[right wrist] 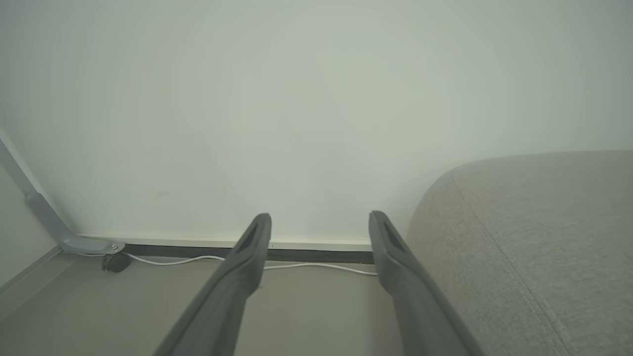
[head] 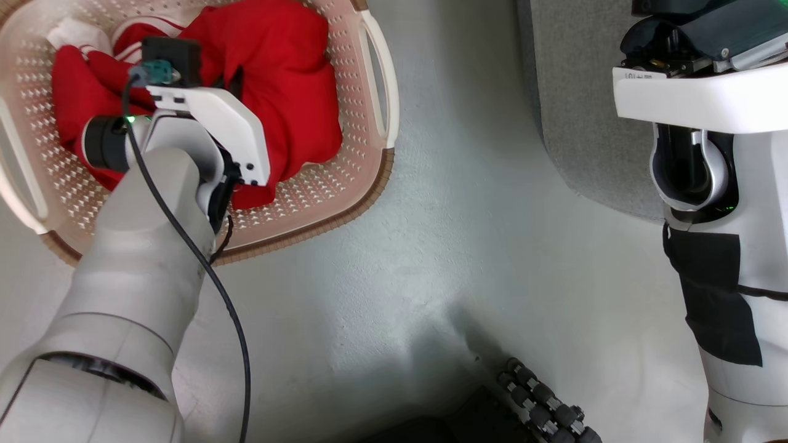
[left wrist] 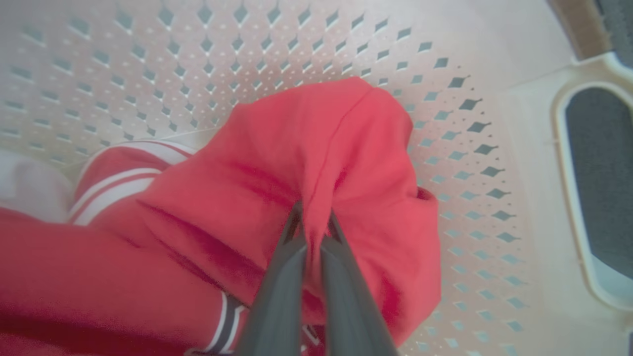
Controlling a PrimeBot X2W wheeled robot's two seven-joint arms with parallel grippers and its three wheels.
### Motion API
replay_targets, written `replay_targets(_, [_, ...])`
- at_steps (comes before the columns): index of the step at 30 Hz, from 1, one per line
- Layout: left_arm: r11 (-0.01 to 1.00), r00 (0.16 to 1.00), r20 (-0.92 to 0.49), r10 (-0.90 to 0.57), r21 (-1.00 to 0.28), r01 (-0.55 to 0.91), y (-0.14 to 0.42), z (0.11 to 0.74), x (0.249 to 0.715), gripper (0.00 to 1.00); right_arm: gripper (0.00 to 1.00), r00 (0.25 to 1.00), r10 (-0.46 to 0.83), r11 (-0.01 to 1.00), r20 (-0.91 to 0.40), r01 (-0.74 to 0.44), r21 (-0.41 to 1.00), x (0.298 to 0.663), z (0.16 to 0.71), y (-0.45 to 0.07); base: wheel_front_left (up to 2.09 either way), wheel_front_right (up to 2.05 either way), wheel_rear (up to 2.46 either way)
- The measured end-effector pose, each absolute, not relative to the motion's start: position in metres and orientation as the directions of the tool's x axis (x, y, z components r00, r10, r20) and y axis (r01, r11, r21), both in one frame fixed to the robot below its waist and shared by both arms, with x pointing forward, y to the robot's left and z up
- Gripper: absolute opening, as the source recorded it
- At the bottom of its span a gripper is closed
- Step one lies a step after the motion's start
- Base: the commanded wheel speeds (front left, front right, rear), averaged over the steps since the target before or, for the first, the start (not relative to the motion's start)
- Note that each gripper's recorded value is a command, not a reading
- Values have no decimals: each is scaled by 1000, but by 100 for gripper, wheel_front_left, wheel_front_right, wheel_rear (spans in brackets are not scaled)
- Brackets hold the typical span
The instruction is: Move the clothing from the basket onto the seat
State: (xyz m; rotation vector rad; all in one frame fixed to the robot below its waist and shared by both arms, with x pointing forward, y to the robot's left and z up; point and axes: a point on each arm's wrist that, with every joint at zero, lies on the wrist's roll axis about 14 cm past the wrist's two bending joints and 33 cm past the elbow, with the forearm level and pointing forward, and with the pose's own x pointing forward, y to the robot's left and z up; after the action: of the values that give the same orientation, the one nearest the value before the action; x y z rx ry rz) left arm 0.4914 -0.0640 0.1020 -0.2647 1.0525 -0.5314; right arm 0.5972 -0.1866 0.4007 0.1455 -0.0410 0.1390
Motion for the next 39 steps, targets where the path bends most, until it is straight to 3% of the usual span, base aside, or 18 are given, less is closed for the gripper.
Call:
replay_targets(18, [801, 533, -599, -598, -424, 422, -58, 213, 475, 0, 100, 996, 87, 991, 23, -88, 100, 554, 444, -195, 0, 0, 0])
replay_targets(39, [798, 751, -292, -593, -340, 498, -28, 402, 436, 0, 100, 998, 60, 992, 6, -60, 113, 447, 488, -194, 0, 0, 0])
